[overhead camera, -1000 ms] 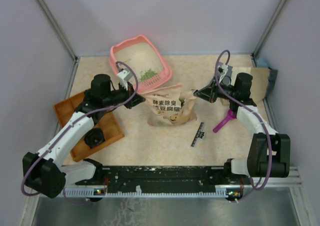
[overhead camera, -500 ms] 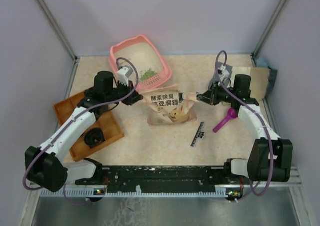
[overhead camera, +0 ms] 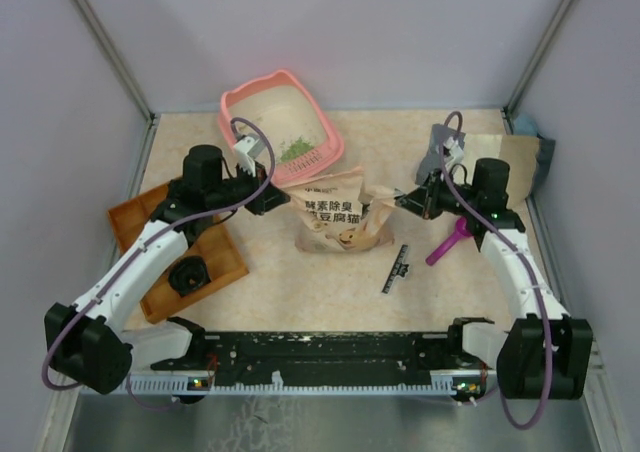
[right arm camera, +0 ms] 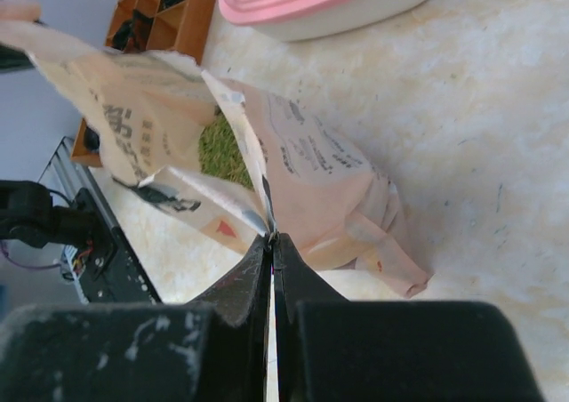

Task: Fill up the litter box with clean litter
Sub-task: Close the cat litter bag at the center of the board.

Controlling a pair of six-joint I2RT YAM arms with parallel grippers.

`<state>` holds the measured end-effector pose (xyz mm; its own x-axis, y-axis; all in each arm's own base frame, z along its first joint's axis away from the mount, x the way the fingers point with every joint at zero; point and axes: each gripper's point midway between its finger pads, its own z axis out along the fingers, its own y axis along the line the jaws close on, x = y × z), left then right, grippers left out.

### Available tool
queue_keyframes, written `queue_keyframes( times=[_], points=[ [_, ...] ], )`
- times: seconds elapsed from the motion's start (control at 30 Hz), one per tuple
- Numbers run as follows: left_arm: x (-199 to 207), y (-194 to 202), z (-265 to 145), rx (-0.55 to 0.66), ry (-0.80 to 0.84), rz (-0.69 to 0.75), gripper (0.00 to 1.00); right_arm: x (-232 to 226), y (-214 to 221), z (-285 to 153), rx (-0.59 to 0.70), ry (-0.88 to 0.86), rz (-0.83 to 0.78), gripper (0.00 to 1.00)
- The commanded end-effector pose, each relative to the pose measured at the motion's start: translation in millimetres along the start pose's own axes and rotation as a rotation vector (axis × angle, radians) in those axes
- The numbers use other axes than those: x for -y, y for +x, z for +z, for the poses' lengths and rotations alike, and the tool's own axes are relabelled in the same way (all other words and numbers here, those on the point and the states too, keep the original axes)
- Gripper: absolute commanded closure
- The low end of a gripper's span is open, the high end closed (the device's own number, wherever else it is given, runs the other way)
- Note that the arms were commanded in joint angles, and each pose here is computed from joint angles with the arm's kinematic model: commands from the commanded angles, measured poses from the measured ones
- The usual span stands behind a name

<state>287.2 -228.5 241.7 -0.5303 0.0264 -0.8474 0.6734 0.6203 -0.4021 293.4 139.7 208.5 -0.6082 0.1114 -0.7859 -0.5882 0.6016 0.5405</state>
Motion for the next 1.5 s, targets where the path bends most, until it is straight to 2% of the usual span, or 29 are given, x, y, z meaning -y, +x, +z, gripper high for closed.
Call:
queue_keyframes(
  times=[0.0, 0.17, 0.33, 0.37, 0.47, 0.67, 0.83, 1.0, 1.17, 1.33, 1.43, 1.47],
  points=[
    [9.3, -43.7, -7.0, 0.136, 0.01, 0.089, 1.0, -34.2, 5.1, -12.4, 0.068, -0.051, -0.011, 1.0],
    [-0.9, -64.3, 6.8, 0.191, -0.01, 0.125, 1.0, -51.2, 22.3, -21.3, 0.089, -0.069, -0.013, 1.0],
    [0.6, -80.8, 17.3, 0.241, 0.023, 0.158, 1.0, -83.9, 25.1, -26.5, 0.13, -0.195, -0.033, 1.0],
    [2.0, -81.4, 16.8, 0.244, 0.029, 0.164, 0.97, -88.8, 25.5, -27.2, 0.139, -0.21, -0.041, 1.0],
    [4.1, -78.5, 10.9, 0.254, 0.029, 0.183, 0.77, -100.9, 30.3, -29.0, 0.143, -0.25, -0.067, 1.0],
    [17.1, -52.8, 5.3, 0.274, 0.12, 0.204, 0.52, -104.3, 39.2, -28.3, 0.137, -0.273, -0.108, 1.0],
    [26.3, -25.5, 6.6, 0.211, 0.207, 0.183, 0.45, -105.7, 34.9, -29.6, 0.145, -0.268, -0.127, 1.0],
    [29.0, -11.7, 6.2, 0.215, 0.266, 0.197, 0.34, -101.8, 35.9, -28.7, 0.137, -0.247, -0.13, 1.0],
    [17.7, -14.1, 19.0, 0.198, 0.263, 0.194, 0.32, -100.9, 41.9, -30.3, 0.115, -0.241, -0.146, 1.0],
    [25.7, -21.7, 30.7, 0.195, 0.365, 0.193, 0.32, -94.6, 46.2, -29.6, 0.101, -0.208, -0.145, 1.0],
    [25.1, -15.6, 38.9, 0.152, 0.409, 0.18, 0.35, -92.0, 49.0, -29.3, 0.091, -0.195, -0.141, 1.0],
    [25.3, -14.7, 40.3, 0.147, 0.416, 0.174, 0.4, -90.6, 49.7, -29.1, 0.089, -0.187, -0.139, 1.0]
  ],
)
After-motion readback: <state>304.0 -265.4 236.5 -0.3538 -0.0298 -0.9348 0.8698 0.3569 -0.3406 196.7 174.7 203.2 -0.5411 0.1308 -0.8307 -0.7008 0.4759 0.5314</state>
